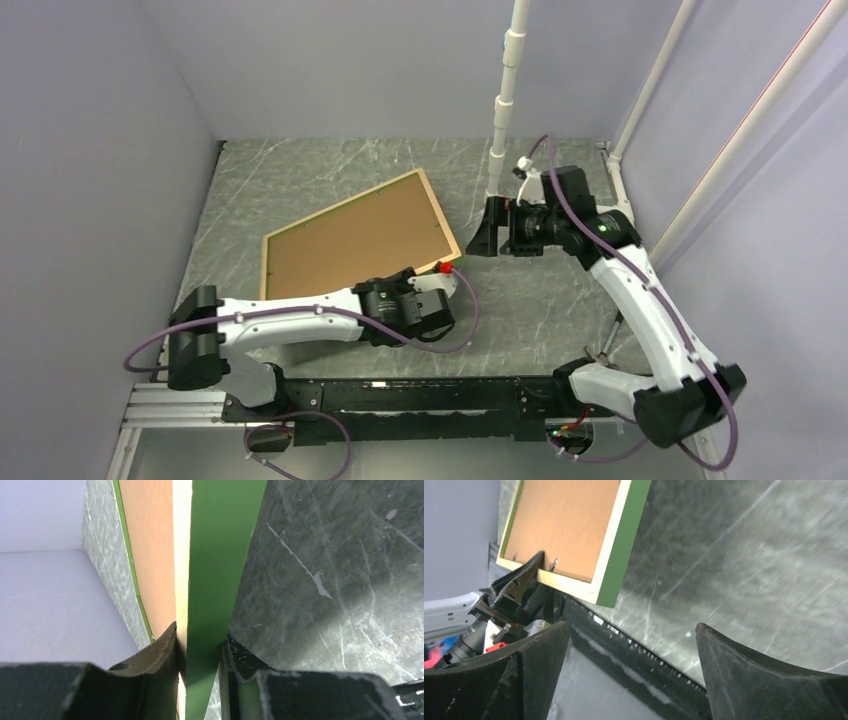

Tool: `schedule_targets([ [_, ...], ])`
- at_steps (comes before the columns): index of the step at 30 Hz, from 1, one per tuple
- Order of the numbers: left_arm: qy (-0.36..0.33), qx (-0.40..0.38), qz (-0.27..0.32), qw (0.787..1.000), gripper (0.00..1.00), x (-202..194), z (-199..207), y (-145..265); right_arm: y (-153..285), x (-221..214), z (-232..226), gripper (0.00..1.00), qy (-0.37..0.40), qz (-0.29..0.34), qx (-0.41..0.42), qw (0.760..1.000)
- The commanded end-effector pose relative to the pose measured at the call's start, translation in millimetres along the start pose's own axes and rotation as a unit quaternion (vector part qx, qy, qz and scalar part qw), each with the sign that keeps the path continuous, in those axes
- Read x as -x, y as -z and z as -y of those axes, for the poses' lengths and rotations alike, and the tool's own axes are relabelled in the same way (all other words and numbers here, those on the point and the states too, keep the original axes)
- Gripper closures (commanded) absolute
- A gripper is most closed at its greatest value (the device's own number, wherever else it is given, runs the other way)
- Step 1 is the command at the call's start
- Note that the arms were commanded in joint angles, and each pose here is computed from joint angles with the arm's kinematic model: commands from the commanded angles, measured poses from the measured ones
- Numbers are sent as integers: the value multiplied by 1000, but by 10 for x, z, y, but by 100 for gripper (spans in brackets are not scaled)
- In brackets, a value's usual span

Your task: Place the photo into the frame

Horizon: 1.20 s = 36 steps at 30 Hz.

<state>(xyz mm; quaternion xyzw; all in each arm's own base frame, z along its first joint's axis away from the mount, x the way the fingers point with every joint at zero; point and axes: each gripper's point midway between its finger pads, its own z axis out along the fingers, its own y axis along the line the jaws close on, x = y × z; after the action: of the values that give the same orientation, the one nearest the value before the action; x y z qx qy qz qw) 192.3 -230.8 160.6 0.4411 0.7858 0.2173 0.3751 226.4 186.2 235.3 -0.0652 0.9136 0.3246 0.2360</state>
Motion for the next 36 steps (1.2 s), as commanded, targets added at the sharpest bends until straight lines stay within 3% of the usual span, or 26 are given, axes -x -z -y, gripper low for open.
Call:
schedule_targets([
  [1,109,-37,77,990,100,317,-227,345,437,519,-212,0,93,144,-2,985],
  [9,128,-85,103,983,100,252,-359,600,630,844,-484,0,196,258,50,945],
  [15,142,-121,116,976,100,152,-415,755,686,841,-714,1,310,351,126,875],
  [20,151,-162,135,966,100,124,-412,896,697,742,-853,1,388,388,173,818],
  [25,162,-198,147,956,100,91,-387,1012,645,546,-980,1,533,367,191,738],
  [28,162,-218,148,951,100,70,-338,1054,732,476,-998,0,613,380,169,672],
  [31,162,-230,145,949,100,61,-300,1078,755,255,-1114,0,674,358,206,612],
  [36,164,-235,138,948,100,75,-265,1076,731,-37,-1258,1,705,335,288,555],
])
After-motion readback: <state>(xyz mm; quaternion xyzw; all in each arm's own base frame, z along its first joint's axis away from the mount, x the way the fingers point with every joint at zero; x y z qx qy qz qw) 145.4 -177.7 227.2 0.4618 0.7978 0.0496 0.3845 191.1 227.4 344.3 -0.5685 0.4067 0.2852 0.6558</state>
